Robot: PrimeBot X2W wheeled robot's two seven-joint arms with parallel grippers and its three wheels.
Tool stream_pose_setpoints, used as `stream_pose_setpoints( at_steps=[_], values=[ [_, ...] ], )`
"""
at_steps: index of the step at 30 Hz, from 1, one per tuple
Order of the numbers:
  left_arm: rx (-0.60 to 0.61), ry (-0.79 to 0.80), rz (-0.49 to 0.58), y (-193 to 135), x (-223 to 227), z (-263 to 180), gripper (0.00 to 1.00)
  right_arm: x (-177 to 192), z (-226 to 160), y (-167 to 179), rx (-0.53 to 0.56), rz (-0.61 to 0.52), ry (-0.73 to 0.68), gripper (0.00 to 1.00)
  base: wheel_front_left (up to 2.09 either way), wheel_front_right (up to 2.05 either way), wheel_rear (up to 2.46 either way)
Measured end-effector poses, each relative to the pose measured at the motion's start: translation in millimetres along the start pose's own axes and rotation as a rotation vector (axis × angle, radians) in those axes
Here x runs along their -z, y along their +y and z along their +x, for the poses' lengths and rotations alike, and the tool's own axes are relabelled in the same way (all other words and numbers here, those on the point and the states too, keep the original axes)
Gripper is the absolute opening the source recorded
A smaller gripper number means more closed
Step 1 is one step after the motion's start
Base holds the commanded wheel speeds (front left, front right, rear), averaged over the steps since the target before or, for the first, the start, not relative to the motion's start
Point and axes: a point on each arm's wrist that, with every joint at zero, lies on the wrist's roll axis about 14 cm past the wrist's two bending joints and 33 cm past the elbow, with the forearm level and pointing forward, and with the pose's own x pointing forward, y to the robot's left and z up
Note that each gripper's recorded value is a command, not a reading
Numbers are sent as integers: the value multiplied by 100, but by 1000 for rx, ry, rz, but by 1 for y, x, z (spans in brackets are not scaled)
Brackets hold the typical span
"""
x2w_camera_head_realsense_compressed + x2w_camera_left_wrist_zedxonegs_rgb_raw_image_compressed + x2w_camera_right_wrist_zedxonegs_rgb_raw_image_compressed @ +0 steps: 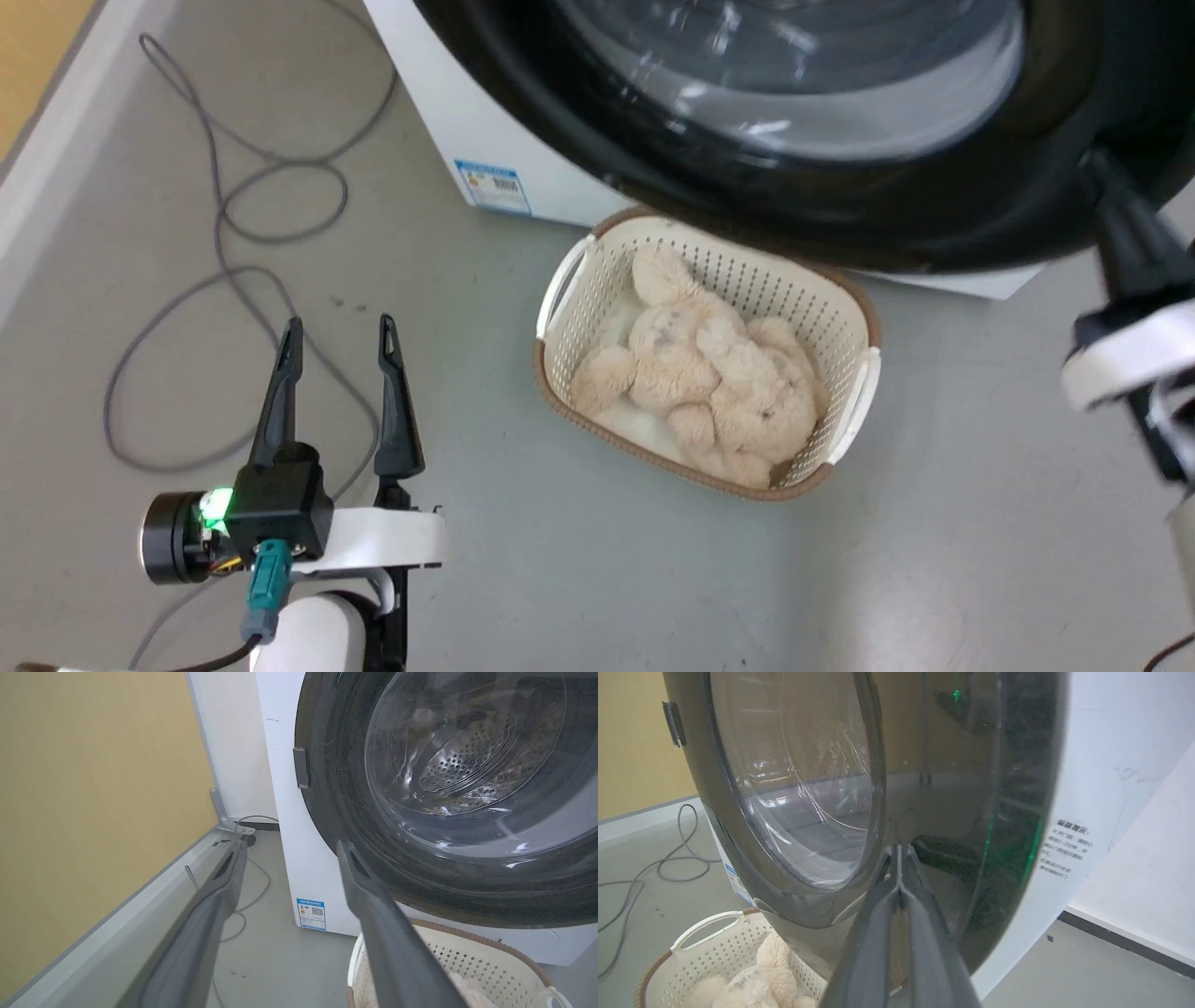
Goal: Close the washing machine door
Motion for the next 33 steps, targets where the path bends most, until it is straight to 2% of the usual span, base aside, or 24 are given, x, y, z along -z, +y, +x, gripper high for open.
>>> stream_pose_setpoints(
  at_steps=[12,23,27,33],
  values=[
    [-3,27,4,-5,13,10,100,9,43,-41,72,-64,24,0,0,0,0],
    [-12,25,-4,-4,14,14,100,9,54,-50,98,-84,31,0,0,0,0],
    [-18,10,-10,-3,7,13,100,-8,51,-48,109,-74,-8,0,0,0,0],
    [-16,-11,-18,-2,-3,6,100,-66,27,-50,155,-63,-163,0,0,0,0]
  ],
)
